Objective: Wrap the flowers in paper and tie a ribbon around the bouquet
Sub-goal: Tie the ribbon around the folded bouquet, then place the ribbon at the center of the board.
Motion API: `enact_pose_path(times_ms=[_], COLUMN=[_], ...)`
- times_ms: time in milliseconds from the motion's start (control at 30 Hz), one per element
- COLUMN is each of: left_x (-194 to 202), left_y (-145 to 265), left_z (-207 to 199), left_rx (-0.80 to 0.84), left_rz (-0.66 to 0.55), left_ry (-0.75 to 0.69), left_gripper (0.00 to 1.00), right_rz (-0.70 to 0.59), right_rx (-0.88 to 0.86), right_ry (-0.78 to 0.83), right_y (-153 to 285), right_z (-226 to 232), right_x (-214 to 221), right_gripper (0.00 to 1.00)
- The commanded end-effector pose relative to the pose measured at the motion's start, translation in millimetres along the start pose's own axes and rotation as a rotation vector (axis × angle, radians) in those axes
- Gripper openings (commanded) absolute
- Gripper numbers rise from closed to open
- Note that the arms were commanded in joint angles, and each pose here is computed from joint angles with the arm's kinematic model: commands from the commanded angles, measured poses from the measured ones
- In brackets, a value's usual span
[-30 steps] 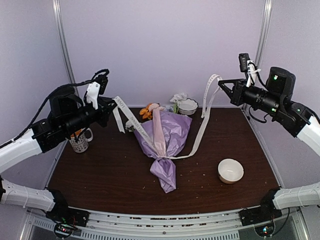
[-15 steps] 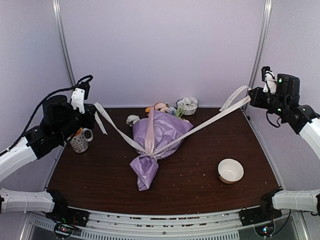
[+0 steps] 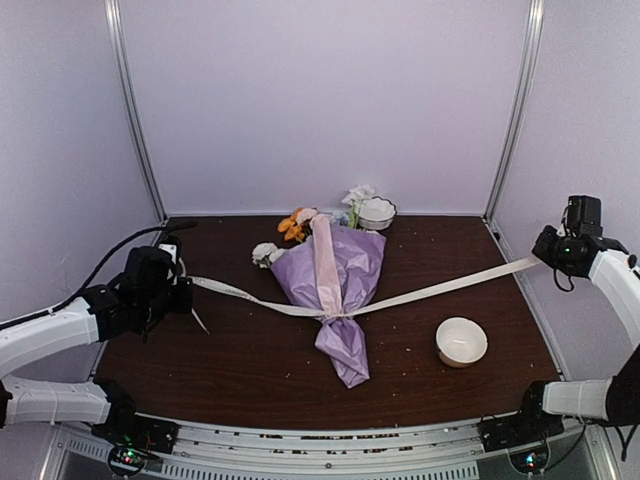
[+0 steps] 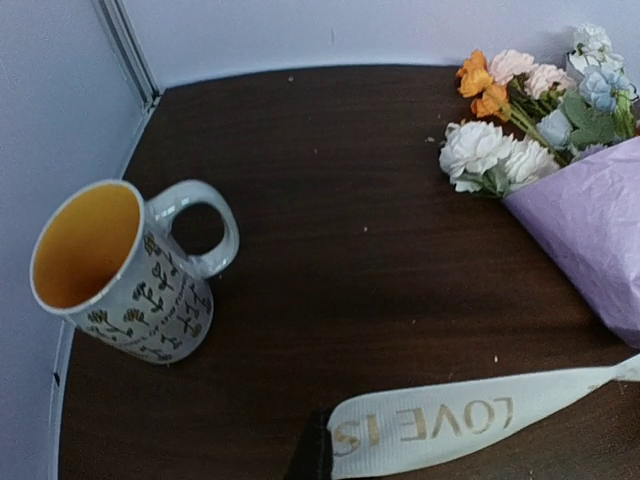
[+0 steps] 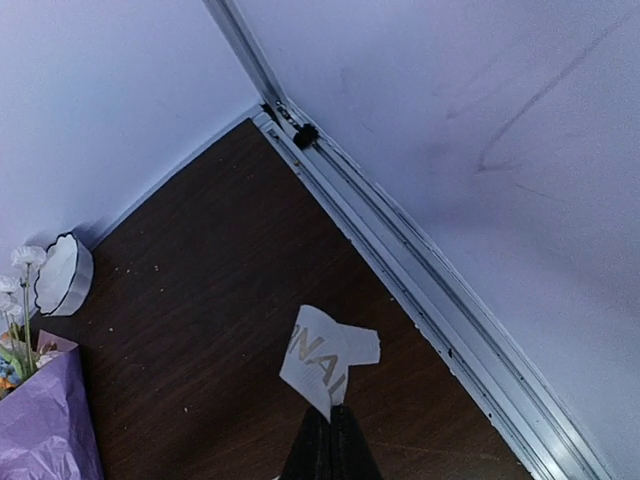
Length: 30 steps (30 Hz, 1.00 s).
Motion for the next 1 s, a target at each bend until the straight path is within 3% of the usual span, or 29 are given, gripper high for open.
enact_pose_path(times_ms=[0, 233, 333, 433, 567, 700, 833, 933, 967], left_x=[23, 30, 24, 9, -24, -67, -100, -103, -103], left_y=[-5, -5, -6, -1, 11, 33, 69, 98, 107], left_z=[9, 14, -7, -38, -75, -113, -156, -189, -198], left_rx=[-0.010, -0.023, 0.102, 0.254, 0.410, 0.557, 0.758, 0.931, 0.980], left_rz=[0.047, 0.057, 0.056, 0.024, -0.052, -0.162, -0.247, -0.270, -0.274], left_ry=[0.132, 0.111, 0.077, 0.018, -0.074, -0.178, -0.290, -0.414, -0.441], left_gripper=[0.00, 0.00, 0.00, 0.00, 0.00, 0.00, 0.00, 0.00, 0.00], right_rz=[-0.020, -0.024, -0.025, 0.006, 0.101, 0.286, 0.462, 0.374, 0.318], right_rx=[0.025, 0.034, -0.073, -0.247, -0.506, -0.547, -0.341, -0.405, -0.463], right_ry=[-0.105, -0.135, -0.118, 0.013, 0.357, 0.489, 0.555, 0.644, 0.686], right_y=[-5, -9, -11, -11, 1, -15, -45, -30, -16], right_z=[-23, -34, -17, 36, 143, 190, 181, 208, 225], right_x=[2, 0, -2, 0, 31, 70, 89, 85, 83], right_gripper=[0.00, 0.00, 0.00, 0.00, 0.00, 0.01, 0.54, 0.91, 0.99])
Point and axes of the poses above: each gripper's point midway between its finger pads, its own y axis back along the fingers, its own z axis along the line the jaws close on, x = y × z, the point moved 3 cm from there along y, back along the fingers, and after that the axes turned 15 degrees about y, right-handed, at the moved point
